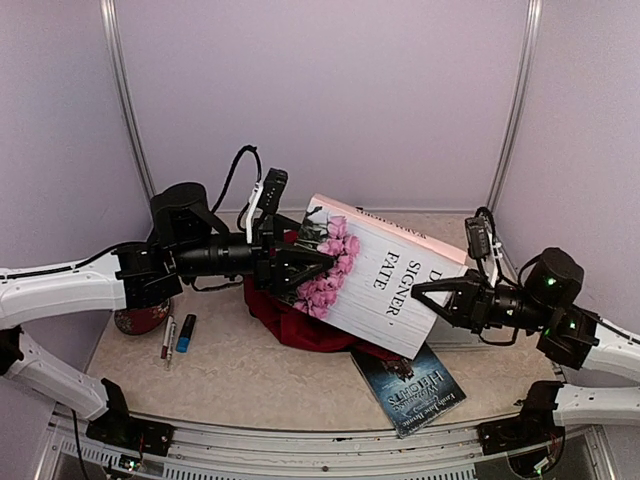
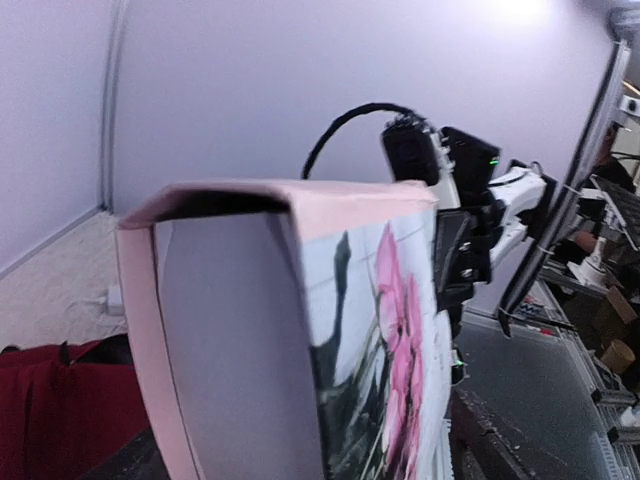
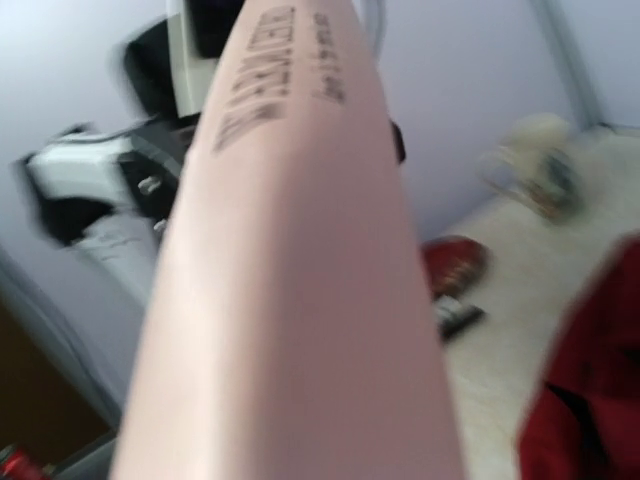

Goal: Pack the student bag
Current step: Pass from the left arm to the right, then pick up the largest pocket of the bag from the student bag, then place the book in the largest pocket of the bag, then pick up the book from the corner of the board, then place the book in the largest pocket of the bag.

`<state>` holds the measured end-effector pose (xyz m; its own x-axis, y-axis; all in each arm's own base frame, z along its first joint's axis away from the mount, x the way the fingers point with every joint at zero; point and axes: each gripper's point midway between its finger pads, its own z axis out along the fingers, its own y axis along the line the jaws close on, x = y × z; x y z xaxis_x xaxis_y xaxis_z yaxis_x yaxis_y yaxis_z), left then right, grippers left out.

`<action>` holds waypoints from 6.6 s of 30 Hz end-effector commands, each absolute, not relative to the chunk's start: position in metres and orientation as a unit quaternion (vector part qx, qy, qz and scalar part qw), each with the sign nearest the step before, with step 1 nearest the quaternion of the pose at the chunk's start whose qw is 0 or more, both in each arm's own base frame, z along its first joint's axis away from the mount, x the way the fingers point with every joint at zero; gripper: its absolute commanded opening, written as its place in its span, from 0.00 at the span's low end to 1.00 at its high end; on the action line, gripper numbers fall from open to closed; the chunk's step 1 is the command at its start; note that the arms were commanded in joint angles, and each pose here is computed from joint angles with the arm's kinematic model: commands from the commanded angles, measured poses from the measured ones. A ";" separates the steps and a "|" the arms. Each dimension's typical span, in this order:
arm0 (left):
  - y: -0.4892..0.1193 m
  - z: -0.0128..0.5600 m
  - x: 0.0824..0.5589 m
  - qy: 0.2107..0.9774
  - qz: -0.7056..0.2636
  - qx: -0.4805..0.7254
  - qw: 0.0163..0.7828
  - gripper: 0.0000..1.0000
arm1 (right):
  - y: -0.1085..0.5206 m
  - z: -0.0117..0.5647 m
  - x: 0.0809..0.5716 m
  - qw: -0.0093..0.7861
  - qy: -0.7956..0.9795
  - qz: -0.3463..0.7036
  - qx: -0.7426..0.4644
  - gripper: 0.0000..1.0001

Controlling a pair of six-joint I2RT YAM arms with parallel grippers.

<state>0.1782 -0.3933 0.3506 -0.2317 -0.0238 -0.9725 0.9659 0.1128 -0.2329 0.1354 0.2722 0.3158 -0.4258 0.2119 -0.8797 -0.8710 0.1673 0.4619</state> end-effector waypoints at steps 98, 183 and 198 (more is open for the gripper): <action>-0.417 0.327 0.329 0.717 -0.163 0.396 0.549 0.00 | 0.343 0.160 0.326 0.345 0.849 0.401 0.004 1.00; -0.363 0.304 0.351 0.745 -0.109 0.371 0.544 0.03 | 0.145 0.286 0.192 0.417 0.841 0.343 -0.007 0.00; -0.410 0.307 0.337 0.725 -0.141 0.399 0.543 0.04 | 0.270 0.234 0.181 0.205 0.772 0.579 -0.166 0.00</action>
<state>0.3384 -0.3963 0.2806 -0.1477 0.4727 -0.8687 0.7227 0.6512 0.2314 0.1649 0.2370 0.1713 -0.9498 0.0008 -0.3128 -0.2688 0.5096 0.8173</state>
